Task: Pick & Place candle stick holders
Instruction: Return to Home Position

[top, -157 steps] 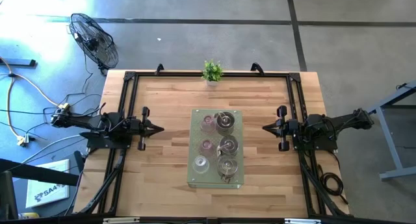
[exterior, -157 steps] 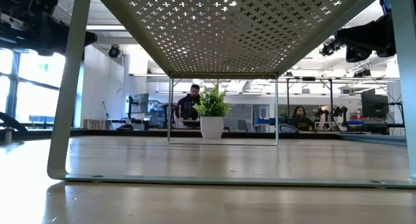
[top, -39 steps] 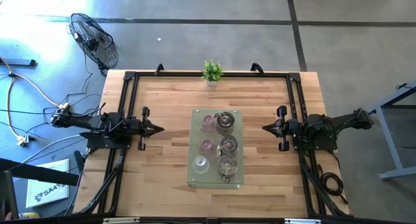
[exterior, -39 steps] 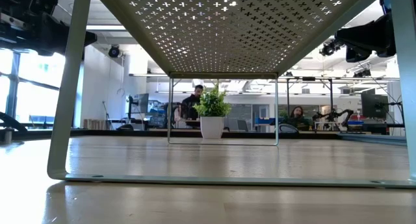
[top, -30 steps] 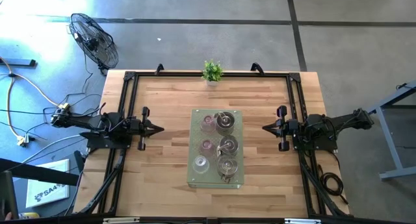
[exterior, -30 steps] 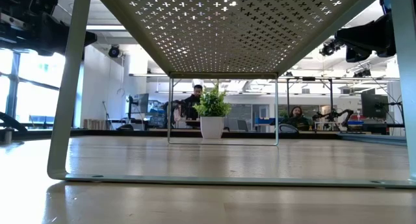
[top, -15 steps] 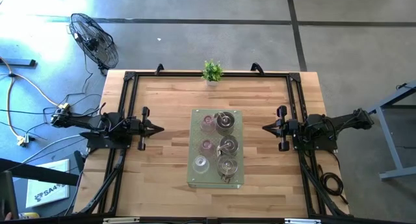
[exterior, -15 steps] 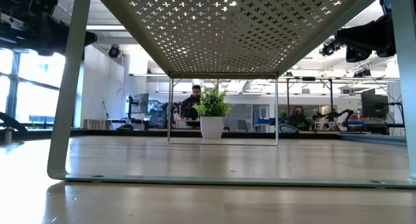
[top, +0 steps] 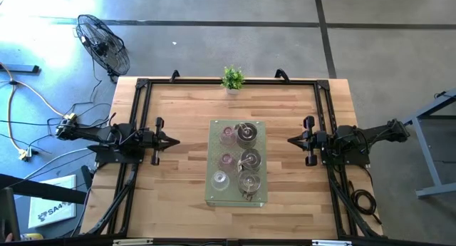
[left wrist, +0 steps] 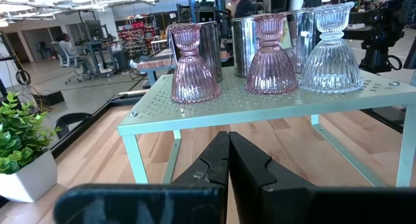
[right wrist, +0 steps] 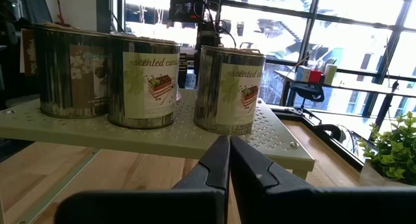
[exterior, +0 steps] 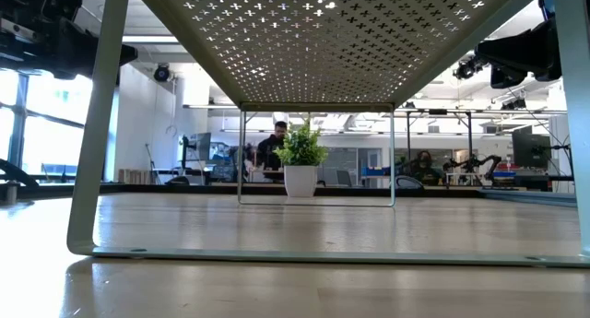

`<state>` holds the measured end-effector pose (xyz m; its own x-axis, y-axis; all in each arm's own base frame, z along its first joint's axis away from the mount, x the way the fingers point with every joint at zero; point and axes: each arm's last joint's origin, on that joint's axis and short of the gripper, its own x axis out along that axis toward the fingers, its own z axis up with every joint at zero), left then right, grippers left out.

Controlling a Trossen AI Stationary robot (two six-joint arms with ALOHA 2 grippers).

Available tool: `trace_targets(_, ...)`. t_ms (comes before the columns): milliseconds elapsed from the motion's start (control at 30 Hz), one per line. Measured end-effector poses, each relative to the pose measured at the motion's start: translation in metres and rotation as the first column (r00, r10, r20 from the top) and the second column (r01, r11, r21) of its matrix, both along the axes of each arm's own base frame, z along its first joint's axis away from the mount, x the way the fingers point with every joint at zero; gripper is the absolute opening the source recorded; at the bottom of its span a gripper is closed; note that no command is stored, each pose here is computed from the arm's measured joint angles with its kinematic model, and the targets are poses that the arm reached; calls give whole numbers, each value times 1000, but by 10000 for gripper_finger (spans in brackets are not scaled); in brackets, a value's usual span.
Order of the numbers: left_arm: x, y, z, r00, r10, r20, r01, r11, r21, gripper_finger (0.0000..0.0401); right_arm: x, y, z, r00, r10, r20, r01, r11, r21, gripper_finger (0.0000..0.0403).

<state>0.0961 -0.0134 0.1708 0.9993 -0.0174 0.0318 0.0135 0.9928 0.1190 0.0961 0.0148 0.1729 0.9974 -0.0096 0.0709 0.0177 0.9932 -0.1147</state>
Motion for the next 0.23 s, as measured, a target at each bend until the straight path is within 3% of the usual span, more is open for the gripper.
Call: trace_targets(233, 0, 0, 0, 1000, 0, 0, 0, 1000, 0, 1, 0, 0, 0, 1000, 0, -1, 0, 1000, 0, 7)
